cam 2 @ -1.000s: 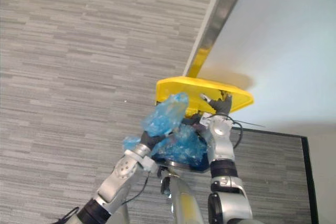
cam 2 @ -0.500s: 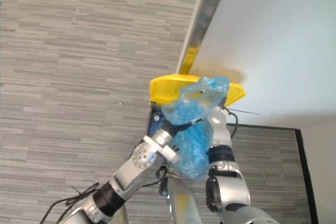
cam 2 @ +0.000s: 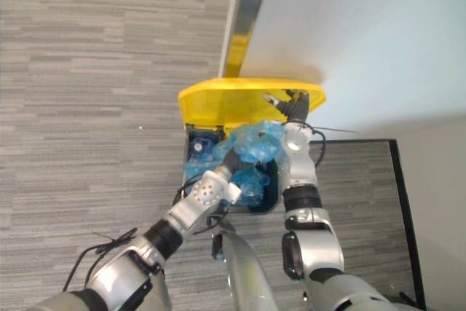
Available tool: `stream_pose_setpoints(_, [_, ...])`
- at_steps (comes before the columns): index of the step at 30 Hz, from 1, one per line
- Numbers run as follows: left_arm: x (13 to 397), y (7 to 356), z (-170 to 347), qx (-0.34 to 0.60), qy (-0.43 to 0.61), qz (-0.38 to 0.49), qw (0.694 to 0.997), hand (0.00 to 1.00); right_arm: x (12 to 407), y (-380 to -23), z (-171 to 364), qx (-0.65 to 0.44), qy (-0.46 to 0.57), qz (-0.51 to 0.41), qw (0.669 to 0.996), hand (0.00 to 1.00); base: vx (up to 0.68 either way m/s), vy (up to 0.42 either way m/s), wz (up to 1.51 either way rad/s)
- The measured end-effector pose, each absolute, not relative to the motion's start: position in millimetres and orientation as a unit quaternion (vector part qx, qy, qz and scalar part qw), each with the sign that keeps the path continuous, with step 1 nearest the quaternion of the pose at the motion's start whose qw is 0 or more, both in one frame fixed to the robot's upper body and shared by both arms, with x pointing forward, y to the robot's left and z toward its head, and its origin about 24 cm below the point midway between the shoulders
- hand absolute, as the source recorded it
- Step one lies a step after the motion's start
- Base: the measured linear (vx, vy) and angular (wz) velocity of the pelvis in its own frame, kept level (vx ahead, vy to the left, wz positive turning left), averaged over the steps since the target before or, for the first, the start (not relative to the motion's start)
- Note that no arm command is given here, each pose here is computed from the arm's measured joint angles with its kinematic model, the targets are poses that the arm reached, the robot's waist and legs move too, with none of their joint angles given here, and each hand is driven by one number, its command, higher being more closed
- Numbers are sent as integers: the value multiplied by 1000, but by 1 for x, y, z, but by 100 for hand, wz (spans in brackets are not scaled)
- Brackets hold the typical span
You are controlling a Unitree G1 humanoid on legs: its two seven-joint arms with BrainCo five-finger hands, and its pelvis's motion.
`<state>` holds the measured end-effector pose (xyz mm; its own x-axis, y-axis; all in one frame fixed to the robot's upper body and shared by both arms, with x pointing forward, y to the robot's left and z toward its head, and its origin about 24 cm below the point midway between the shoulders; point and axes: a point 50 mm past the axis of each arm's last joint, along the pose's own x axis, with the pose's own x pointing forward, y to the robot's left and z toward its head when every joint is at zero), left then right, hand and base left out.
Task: Gather rubbish on tea table into small bin, then transfer packed bag to large trash can.
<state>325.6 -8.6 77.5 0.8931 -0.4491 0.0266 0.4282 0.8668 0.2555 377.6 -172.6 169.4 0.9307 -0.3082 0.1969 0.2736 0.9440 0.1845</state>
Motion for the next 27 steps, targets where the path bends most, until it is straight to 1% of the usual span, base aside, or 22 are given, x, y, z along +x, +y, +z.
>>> stream_pose_setpoints(2, [334, 0, 71, 149, -21, -208, 967, 100, 375, -177, 180, 61, -134, -147, 978, 0, 61, 4, 5])
stream_pose_setpoints(5, [346, 15, 67, 158, 7, -174, 972, 100, 371, -182, 185, 43, -153, -146, 976, 0, 68, -3, 7])
stream_pose_setpoints(6, [352, 23, 68, 166, 12, -149, 975, 0, 368, -182, 186, 37, -165, -142, 975, 0, 73, -5, 2])
stream_pose_setpoints(9, [364, 42, 73, 195, 21, -87, 977, 0, 363, -180, 188, 32, -184, -133, 973, 0, 87, 5, -5])
stream_pose_setpoints(13, [365, 44, 72, 219, 23, -78, 972, 0, 361, -181, 184, 23, -187, -130, 973, 0, 71, 24, 6])
stream_pose_setpoints(15, [366, 45, 71, 227, 24, -76, 971, 0, 361, -182, 182, 19, -187, -130, 974, 0, 47, 18, 8])
stream_pose_setpoints(19, [365, 46, 68, 243, 28, -81, 966, 0, 361, -175, 180, 8, -184, -105, 977, 0, 58, 12, 2])
stream_pose_setpoints(27, [360, 32, 67, 294, 6, -125, 947, 0, 361, -166, 176, -19, -179, -78, 981, 0, 49, 32, -3])
